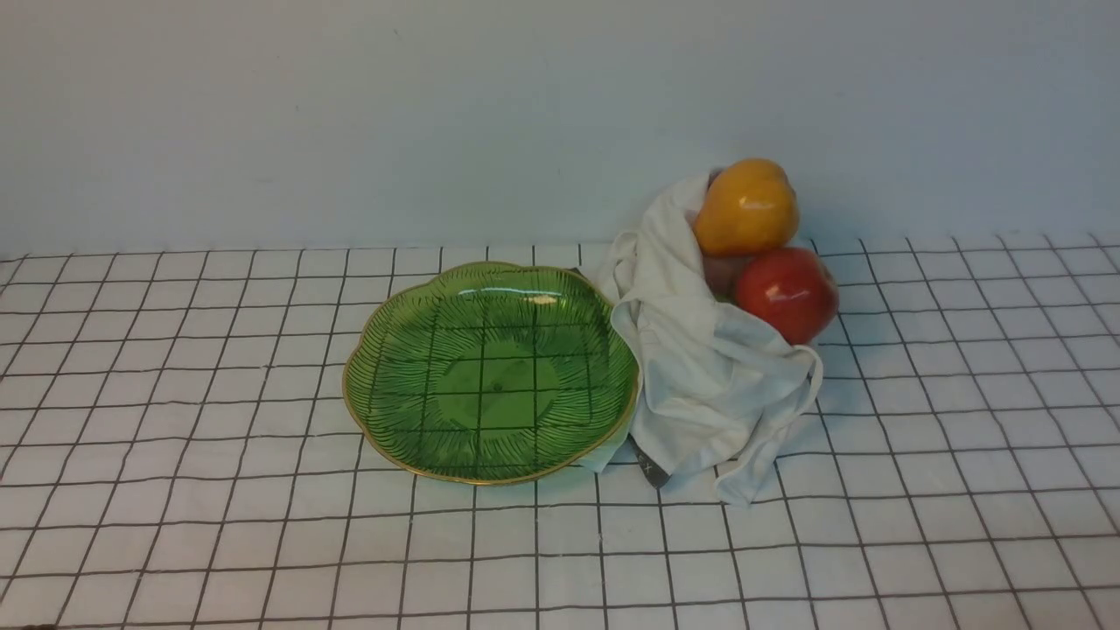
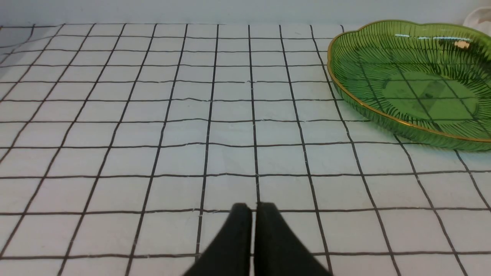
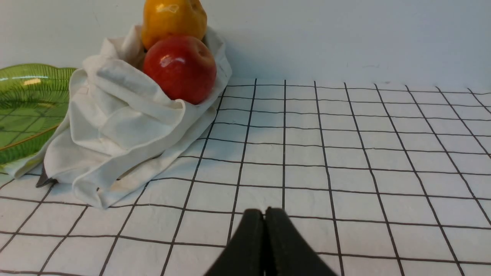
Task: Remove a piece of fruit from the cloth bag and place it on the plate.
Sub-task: Use the right arm to grab a pear from the bag
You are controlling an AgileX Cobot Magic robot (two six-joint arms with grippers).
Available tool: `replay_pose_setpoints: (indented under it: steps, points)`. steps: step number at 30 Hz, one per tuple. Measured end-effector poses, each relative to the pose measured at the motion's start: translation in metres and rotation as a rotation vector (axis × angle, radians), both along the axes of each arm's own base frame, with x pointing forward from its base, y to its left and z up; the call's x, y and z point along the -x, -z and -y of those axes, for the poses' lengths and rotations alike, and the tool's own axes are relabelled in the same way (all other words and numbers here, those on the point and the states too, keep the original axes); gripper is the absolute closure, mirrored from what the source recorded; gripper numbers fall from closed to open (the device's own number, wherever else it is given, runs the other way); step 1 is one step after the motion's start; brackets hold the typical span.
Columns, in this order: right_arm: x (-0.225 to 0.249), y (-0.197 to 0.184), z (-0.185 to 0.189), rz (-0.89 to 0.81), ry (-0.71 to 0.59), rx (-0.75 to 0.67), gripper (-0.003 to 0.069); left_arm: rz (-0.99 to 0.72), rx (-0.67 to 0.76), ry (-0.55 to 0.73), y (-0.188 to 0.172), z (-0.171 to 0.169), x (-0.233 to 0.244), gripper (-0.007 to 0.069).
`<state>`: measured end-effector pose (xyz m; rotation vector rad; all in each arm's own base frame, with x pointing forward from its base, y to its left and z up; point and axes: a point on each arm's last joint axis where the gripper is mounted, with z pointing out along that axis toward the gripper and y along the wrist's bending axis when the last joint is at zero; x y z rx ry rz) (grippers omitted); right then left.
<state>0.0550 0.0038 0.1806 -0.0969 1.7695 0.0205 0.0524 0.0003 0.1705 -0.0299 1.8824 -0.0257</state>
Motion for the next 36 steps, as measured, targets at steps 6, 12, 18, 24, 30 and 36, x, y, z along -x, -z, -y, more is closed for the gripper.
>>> replay_pose_setpoints:
  steps: [6, 12, 18, 24, 30, 36]
  points:
    - [0.000, 0.000, 0.000, 0.000, 0.000, 0.000, 0.0674, 0.000, 0.000, 0.000, 0.000, 0.000, 0.000, 0.0630]
    - [0.000, 0.000, 0.000, 0.000, 0.000, 0.000, 0.0674, 0.000, 0.000, 0.000, 0.000, 0.000, 0.000, 0.0630]
    - [0.000, 0.000, 0.000, 0.000, 0.000, 0.000, 0.0674, 0.000, 0.000, 0.000, 0.000, 0.000, 0.000, 0.0630]
    - [0.000, 0.000, 0.000, 0.000, 0.000, 0.000, 0.0674, 0.000, 0.000, 0.000, 0.000, 0.000, 0.000, 0.0630]
    - [0.000, 0.000, -0.002, -0.012, 0.009, -0.177, 0.0674, 0.000, 0.000, 0.000, 0.000, 0.000, 0.000, 0.0630]
    - [0.001, -0.003, -0.014, -0.096, 0.024, -0.915, 0.0674, 0.000, 0.000, 0.000, 0.000, 0.000, 0.000, 0.0630]
